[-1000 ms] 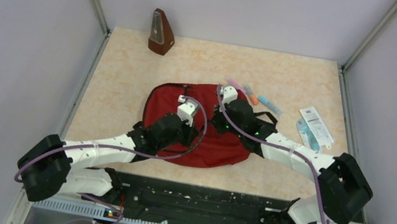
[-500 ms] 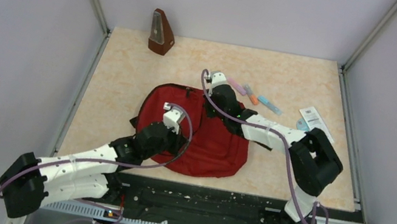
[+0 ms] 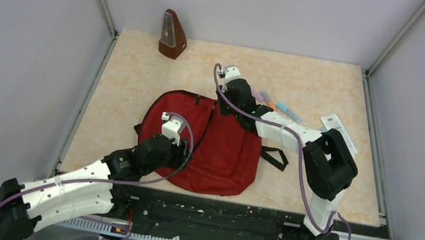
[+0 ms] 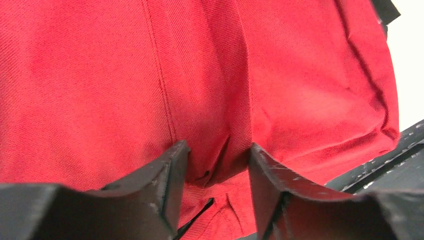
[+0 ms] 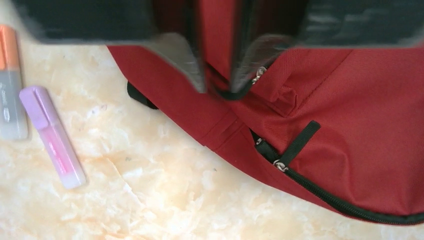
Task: Pack the student bag
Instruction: Unzip the student bag at the center of the board, then adjust the student bag at the center of the board.
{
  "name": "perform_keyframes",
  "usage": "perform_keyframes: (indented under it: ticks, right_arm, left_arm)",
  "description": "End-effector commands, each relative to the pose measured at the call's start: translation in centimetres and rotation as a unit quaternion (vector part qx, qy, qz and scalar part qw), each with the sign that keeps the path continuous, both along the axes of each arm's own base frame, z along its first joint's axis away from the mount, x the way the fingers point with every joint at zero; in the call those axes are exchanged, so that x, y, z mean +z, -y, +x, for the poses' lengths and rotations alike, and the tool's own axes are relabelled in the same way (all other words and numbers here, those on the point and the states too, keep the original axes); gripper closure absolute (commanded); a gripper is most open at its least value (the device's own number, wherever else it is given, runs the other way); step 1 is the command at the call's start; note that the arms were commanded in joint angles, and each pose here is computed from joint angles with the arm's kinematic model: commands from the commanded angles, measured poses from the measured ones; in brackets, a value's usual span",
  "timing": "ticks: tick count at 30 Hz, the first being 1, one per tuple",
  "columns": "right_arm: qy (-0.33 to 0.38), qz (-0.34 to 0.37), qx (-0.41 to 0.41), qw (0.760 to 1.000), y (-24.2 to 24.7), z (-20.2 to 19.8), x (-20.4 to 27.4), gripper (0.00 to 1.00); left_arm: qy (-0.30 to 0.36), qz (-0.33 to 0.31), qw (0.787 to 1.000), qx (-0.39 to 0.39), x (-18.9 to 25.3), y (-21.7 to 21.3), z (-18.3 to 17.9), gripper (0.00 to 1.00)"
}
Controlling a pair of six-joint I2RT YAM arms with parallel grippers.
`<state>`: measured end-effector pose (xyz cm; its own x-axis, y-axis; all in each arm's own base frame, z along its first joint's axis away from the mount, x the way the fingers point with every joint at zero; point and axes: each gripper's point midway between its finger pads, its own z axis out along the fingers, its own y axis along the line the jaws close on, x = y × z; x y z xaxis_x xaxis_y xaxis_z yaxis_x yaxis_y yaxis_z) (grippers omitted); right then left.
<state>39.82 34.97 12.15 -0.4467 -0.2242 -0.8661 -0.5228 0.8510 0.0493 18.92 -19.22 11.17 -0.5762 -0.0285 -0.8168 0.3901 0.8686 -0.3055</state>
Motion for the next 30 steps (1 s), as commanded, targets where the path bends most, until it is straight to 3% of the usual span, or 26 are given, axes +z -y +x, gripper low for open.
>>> perform_keyframes:
  ticks: [1,4,8,13,18,30]
  right_arm:
    - [0.057,0.021,-0.004,0.998,1.6,0.7,6.8,0.64]
    - [0.056,0.025,-0.002,0.998,3.2,-1.3,8.3,0.37]
    - [0.045,0.023,-0.022,0.998,6.1,-3.7,9.1,0.25]
    - [0.027,0.010,-0.041,0.999,9.1,-6.5,8.9,0.23]
    - [0.016,0.012,-0.049,0.999,10.7,-8.2,8.2,0.22]
    - [0.002,0.014,-0.053,0.998,11.4,-9.2,7.6,0.23]
  left_arm:
    - [0.004,0.011,1.000,0.013,1.9,-0.3,0.4,0.41]
    - [0.038,-0.001,0.999,0.018,4.6,0.6,1.8,0.32]
    - [0.070,-0.013,0.997,0.035,7.1,1.9,4.0,0.26]
    - [0.061,0.022,0.993,0.103,7.0,2.0,7.1,0.20]
    - [0.040,0.069,0.989,0.124,5.6,2.5,8.9,0.20]
    - [-0.018,0.096,0.985,0.144,1.6,0.5,9.8,0.27]
